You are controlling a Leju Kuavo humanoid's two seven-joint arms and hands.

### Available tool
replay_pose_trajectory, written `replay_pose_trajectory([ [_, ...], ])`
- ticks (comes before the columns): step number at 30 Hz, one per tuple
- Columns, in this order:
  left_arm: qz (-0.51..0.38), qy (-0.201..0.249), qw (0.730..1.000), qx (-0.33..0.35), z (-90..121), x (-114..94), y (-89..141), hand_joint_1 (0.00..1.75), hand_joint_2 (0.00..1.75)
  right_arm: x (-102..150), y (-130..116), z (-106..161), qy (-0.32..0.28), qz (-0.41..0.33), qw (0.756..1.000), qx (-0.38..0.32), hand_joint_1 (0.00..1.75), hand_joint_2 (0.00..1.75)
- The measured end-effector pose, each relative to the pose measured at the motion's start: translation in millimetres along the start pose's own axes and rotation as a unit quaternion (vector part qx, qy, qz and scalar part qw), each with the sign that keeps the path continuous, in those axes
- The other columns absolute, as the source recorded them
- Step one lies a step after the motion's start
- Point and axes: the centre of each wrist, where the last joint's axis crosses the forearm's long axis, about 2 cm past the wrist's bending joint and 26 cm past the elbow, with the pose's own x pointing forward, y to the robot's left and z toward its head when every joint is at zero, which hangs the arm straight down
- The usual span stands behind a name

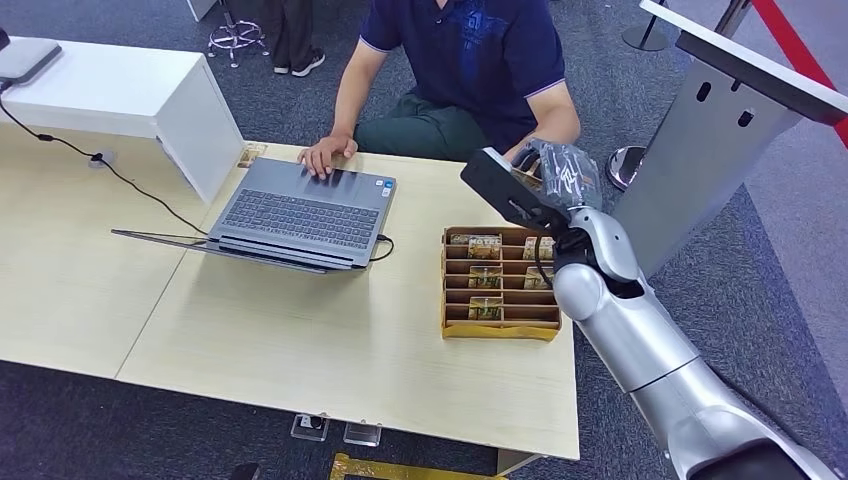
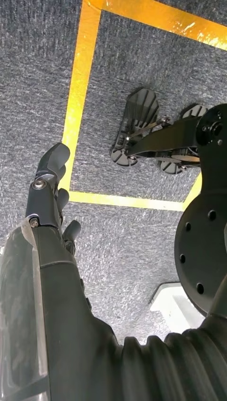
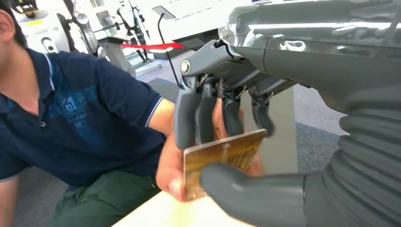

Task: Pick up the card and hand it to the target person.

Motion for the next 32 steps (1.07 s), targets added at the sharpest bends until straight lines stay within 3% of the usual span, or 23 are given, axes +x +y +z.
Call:
replay_pose_trajectory([
  [10, 0.024, -0.001, 1.000, 0.009, 0, 0, 1, 0.00, 1.75, -18, -25, 36, -0.008, -0.062, 0.994, -0.090, 0.00, 1.75],
  [13, 0.034, -0.001, 0.999, 0.012, 0, 0, 1, 0.00, 1.75, -28, -35, 67, -0.022, -0.132, 0.983, -0.124, 0.00, 1.75],
  [17, 0.044, 0.002, 0.999, 0.017, 0, 0, 3, 0.00, 1.75, -49, -35, 120, -0.062, -0.292, 0.945, -0.135, 0.00, 1.75],
  [21, 0.060, 0.005, 0.998, 0.023, 0, 0, 5, 0.00, 1.75, -65, -19, 181, -0.082, -0.395, 0.906, -0.127, 0.00, 1.75],
  [24, 0.069, 0.005, 0.997, 0.027, 0, 0, 6, 0.00, 1.75, -70, -1, 221, -0.077, -0.433, 0.890, -0.119, 0.00, 1.75],
  [28, 0.073, 0.005, 0.997, 0.031, 0, 1, 9, 0.00, 1.75, -69, 30, 265, -0.039, -0.470, 0.877, -0.094, 0.00, 1.75],
  [32, 0.079, 0.005, 0.996, 0.035, -1, 1, 10, 0.00, 1.75, -64, 59, 285, -0.021, -0.512, 0.855, -0.076, 0.00, 1.75],
])
